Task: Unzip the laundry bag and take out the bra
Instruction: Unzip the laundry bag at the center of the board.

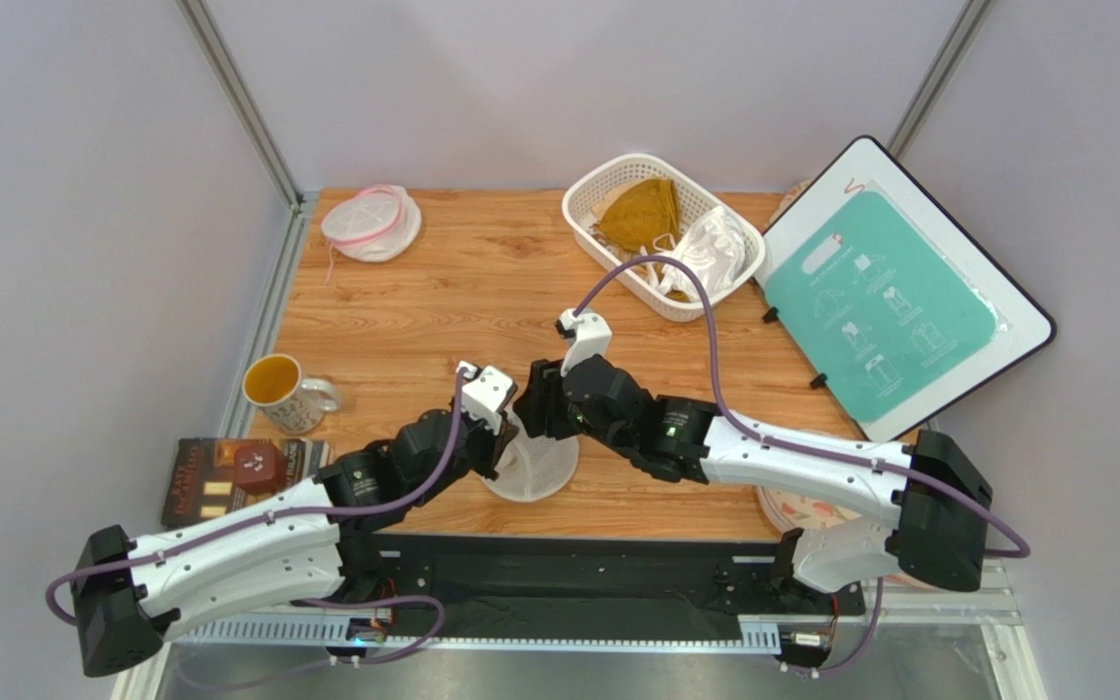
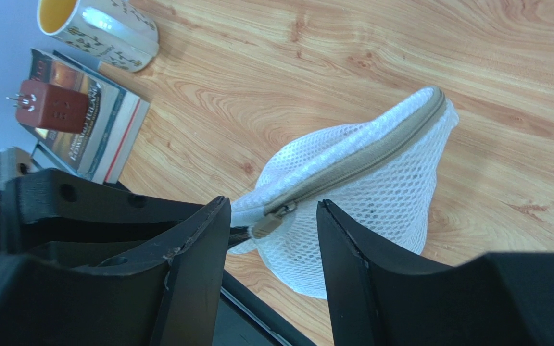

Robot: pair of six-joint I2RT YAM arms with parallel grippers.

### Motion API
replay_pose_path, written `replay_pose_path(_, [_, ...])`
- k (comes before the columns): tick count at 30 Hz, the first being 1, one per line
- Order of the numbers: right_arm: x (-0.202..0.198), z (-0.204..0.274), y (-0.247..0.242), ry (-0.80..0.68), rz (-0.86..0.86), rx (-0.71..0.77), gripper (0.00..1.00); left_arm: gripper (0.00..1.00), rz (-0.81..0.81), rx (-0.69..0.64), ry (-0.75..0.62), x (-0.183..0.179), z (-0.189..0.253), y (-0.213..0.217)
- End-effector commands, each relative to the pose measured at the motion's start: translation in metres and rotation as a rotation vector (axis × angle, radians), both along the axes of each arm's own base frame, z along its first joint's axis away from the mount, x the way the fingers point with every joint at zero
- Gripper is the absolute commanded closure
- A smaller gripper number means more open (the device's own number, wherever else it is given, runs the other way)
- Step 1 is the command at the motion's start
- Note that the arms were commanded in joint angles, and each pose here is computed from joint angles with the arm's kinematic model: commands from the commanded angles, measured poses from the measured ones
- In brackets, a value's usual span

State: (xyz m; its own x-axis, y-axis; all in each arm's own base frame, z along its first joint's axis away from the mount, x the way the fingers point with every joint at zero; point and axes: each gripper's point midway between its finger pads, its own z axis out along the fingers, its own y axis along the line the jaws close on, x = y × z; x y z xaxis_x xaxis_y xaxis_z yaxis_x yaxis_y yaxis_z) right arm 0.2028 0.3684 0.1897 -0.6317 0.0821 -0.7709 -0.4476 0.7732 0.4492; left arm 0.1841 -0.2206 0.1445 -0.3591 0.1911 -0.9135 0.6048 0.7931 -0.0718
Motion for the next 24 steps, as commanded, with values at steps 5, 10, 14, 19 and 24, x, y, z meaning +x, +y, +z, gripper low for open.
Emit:
replay_pose_path(5, [0.007, -0.001, 0.001, -0.011, -0.047, 0.026, 0.53, 1.00, 0.032, -0.060, -0.016, 0.002, 0.022, -0.001])
replay_pose_path(10, [0.003, -0.004, -0.003, -0.005, -0.048, 0.030, 0.56, 1.00, 0.040, -0.058, -0.015, 0.003, 0.022, 0.000])
replay_pose_path(14, [0.000, -0.005, -0.004, 0.001, -0.038, 0.034, 0.58, 1.00, 0.039, -0.054, -0.016, 0.003, 0.023, 0.000])
replay_pose_path(19, [-0.005, -0.003, -0.004, -0.002, -0.026, 0.039, 0.58, 1.00, 0.038, -0.053, -0.016, 0.003, 0.023, 0.000])
replay_pose_path(24, [-0.007, -0.003, -0.008, -0.009, -0.036, 0.025, 0.58, 1.00, 0.034, -0.054, -0.012, 0.002, 0.023, -0.001])
